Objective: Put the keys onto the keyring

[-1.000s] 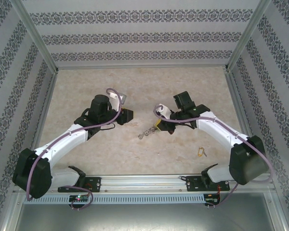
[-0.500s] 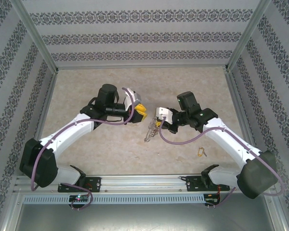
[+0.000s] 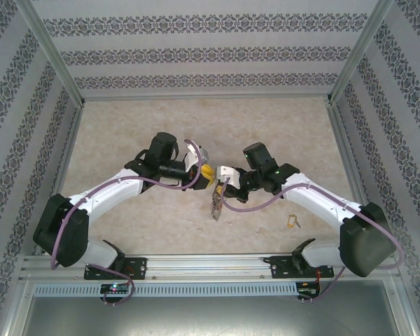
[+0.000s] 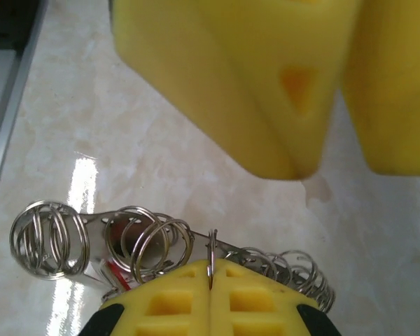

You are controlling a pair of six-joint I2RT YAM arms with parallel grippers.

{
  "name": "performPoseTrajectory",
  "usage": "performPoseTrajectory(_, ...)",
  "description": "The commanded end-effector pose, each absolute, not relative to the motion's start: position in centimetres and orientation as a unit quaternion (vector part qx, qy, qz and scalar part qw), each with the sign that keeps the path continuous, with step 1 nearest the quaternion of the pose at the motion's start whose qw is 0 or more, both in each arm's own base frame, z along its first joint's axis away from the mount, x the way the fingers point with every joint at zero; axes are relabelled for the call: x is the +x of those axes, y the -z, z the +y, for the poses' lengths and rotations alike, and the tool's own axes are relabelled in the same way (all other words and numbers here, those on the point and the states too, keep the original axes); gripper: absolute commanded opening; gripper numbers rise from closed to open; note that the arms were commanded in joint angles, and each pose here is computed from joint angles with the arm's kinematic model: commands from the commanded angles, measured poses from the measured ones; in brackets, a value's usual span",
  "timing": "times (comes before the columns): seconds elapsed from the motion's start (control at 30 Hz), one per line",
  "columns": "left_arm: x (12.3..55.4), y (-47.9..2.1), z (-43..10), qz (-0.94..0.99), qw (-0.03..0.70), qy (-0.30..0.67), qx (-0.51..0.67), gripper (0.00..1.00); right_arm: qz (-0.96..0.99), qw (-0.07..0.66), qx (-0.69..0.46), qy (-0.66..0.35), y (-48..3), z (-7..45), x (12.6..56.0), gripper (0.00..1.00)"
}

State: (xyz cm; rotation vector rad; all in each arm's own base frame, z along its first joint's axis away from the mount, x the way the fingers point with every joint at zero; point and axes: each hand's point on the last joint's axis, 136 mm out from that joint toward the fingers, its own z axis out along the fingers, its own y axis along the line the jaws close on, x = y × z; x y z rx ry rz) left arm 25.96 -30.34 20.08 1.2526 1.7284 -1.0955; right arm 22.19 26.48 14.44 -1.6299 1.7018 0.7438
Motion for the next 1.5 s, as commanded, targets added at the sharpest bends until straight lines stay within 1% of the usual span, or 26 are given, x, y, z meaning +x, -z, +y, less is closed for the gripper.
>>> performPoseTrajectory(0.0, 24.4, -19.1, -30.5, 0.655, 0.343, 0.445, 0.506, 0.33, 0.646, 0.317, -0.598, -0.352, -15.2, 27.1, 21.2, 0.0)
performPoseTrajectory(0.1, 24.3, -18.5, -30.6, 0.659, 0.332, 0.456, 0.497, 0.33, 0.65, 0.303, -0.595, -0.363, -14.7, 27.1, 20.1, 0.0)
performPoseTrajectory(0.33, 24.0, -19.1, -30.2, 0.658, 0.344, 0.449, 0.496, 0.32, 0.641, 0.326, -0.596, -0.356, -16.0, 26.3, 18.6, 0.0)
performPoseTrajectory(0.5, 23.4, -19.4, -30.3, 0.656, 0.336, 0.461, 0.494, 0.32, 0.673, 0.283, -0.573, -0.372, -14.9, 25.6, 17.9, 0.0)
performPoseTrajectory(0.6, 22.9, -19.4, -30.2, 0.654, 0.333, 0.463, 0.498, 0.32, 0.68, 0.284, -0.568, -0.367, -14.4, 25.8, 17.8, 0.0)
performPoseTrajectory(0.73, 22.9, -19.2, -29.8, 0.661, 0.344, 0.442, 0.499, 0.31, 0.69, 0.315, -0.563, -0.327, -14.3, 25.7, 19.7, 0.0)
performPoseTrajectory(0.93, 25.0, -20.1, -28.6, 0.682, 0.41, 0.378, 0.473, 0.32, 0.699, 0.345, -0.565, -0.271, -16.3, 24.7, 24.6, 0.0)
performPoseTrajectory(1.0, 26.0, -20.7, -28.1, 0.691, 0.433, 0.357, 0.455, 0.32, 0.694, 0.348, -0.572, -0.265, -16.8, 24.7, 25.8, 0.0)
performPoseTrajectory(1.13, 26.8, -21.5, -27.2, 0.694, 0.464, 0.336, 0.436, 0.33, 0.683, 0.337, -0.591, -0.265, -16.3, 25.3, 26.6, 0.0)
performPoseTrajectory(1.27, 26.3, -21.4, -27.3, 0.688, 0.455, 0.343, 0.45, 0.34, 0.669, 0.319, -0.608, -0.285, -15.0, 26.1, 25.4, 0.0)
performPoseTrajectory(1.47, 25.2, -20.3, -28.4, 0.68, 0.411, 0.382, 0.473, 0.34, 0.65, 0.299, -0.619, -0.325, -14.2, 26.8, 22.3, 0.0)
